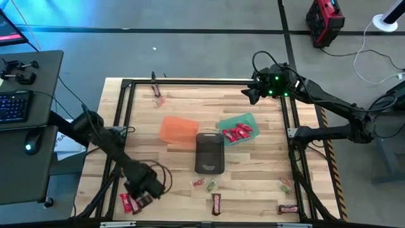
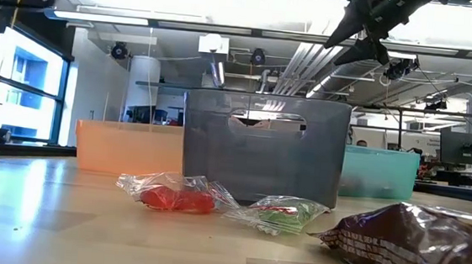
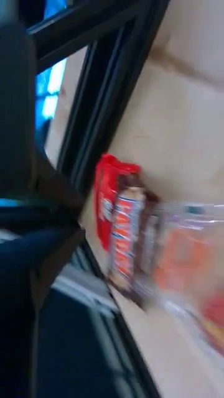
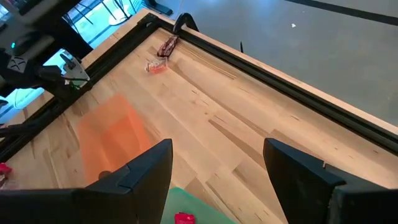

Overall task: Sort candy by brand, put in halloween buckets
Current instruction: Put the red chocolate bar into the green bin

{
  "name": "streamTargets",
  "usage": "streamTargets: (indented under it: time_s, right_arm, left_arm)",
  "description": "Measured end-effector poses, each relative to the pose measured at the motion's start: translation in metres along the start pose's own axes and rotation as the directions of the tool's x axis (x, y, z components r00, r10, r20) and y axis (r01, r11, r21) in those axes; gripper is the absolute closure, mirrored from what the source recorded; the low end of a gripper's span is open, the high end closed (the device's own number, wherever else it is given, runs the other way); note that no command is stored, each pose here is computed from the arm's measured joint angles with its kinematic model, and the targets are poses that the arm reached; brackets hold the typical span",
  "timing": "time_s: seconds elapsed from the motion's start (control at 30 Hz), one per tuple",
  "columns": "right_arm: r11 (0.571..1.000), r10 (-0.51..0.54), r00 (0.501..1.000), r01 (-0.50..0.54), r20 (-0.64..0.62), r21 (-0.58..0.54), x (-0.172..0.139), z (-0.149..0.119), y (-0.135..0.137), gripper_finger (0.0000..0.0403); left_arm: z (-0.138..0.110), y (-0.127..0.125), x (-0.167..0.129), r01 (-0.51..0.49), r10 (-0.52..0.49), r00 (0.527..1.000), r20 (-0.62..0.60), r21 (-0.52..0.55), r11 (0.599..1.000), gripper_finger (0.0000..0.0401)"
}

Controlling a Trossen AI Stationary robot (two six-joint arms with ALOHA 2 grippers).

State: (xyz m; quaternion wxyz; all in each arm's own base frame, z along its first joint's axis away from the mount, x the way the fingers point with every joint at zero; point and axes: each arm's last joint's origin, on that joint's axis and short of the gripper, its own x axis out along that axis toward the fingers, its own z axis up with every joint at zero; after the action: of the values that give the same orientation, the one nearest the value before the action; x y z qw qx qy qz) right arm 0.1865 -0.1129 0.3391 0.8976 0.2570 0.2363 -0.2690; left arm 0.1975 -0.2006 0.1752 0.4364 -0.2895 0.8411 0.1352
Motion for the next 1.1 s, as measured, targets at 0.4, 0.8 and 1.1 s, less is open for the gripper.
streamTargets:
  time_s: [0.4, 0.8, 1.1]
  right_arm:
    - [1.0, -0.001, 1.0, 0.001, -0.001, 0.0, 0.0, 0.0, 0.0, 0.0158]
    - [1.0, -0.022, 1.0, 0.022, 0.007, -0.003, 0.0, 0.0, -0.001, 0.0158]
    - [0.999, -0.049, 0.999, 0.049, 0.018, 0.005, 0.0, 0.0, -0.001, 0.0158]
  left_arm:
    - [0.005, -0.008, 0.034, -0.073, 0.094, 0.986, -0.138, 0.146, 0.987, 0.04]
    - [-0.009, -0.022, 0.056, -0.046, 0.066, 0.992, -0.106, 0.184, 0.982, 0.0401]
    - [0.001, -0.007, 0.072, -0.064, 0.087, 0.99, -0.114, 0.187, 0.98, 0.0401]
